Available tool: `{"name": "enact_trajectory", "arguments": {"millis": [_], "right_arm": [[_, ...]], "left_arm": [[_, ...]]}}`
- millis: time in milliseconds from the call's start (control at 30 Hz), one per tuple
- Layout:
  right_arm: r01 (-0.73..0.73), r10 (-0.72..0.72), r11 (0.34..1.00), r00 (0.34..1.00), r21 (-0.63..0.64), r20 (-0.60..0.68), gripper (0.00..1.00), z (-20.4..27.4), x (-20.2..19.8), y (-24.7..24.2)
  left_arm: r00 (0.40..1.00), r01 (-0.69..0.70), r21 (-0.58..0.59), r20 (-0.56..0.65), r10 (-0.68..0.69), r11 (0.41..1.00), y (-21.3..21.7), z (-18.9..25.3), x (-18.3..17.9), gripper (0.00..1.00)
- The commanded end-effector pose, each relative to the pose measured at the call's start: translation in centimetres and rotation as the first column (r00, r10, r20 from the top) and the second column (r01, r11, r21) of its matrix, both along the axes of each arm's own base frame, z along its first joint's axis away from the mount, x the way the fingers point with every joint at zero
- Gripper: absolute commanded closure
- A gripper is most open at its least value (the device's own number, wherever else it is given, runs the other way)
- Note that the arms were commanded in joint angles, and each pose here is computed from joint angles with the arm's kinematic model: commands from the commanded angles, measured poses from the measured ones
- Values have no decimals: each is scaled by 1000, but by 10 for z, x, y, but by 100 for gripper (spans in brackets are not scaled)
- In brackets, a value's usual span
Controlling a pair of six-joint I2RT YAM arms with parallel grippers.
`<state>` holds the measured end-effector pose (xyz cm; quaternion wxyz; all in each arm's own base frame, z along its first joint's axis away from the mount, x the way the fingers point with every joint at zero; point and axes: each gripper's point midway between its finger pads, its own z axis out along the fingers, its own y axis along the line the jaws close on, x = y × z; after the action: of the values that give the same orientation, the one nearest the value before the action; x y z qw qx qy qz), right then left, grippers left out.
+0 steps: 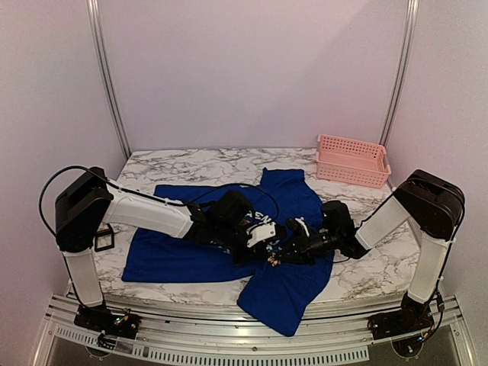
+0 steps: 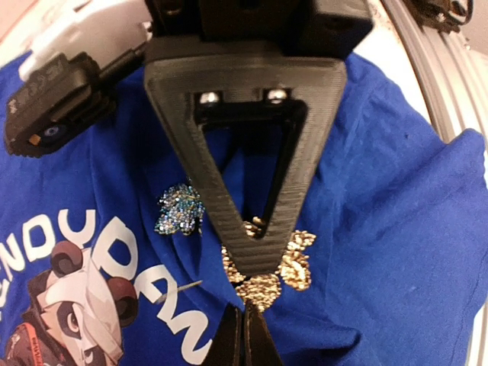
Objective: Pin the brooch onto the clothing
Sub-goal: Cross the brooch on the flattened clothing.
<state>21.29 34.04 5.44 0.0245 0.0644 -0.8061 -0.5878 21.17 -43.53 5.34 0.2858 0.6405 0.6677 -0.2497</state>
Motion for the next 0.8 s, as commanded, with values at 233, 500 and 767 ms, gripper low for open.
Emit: {"name": "enact_trajectory", "arguments": {"millis": [233,500,767], "right_arm": [[48,-55,997,993,65,109,100,16,27,4],[59,-60,998,997,14,54,100,-4,27,1],[54,-54,998,997,-10,58,100,-16,33,2]], "left_arm": [[996,82,45,-35,-80,996,3,-18,-27,100],[995,92,49,20,-93,995,5,-15,-19,88],[994,78,88,68,-84,993,14,-14,-11,74]]}}
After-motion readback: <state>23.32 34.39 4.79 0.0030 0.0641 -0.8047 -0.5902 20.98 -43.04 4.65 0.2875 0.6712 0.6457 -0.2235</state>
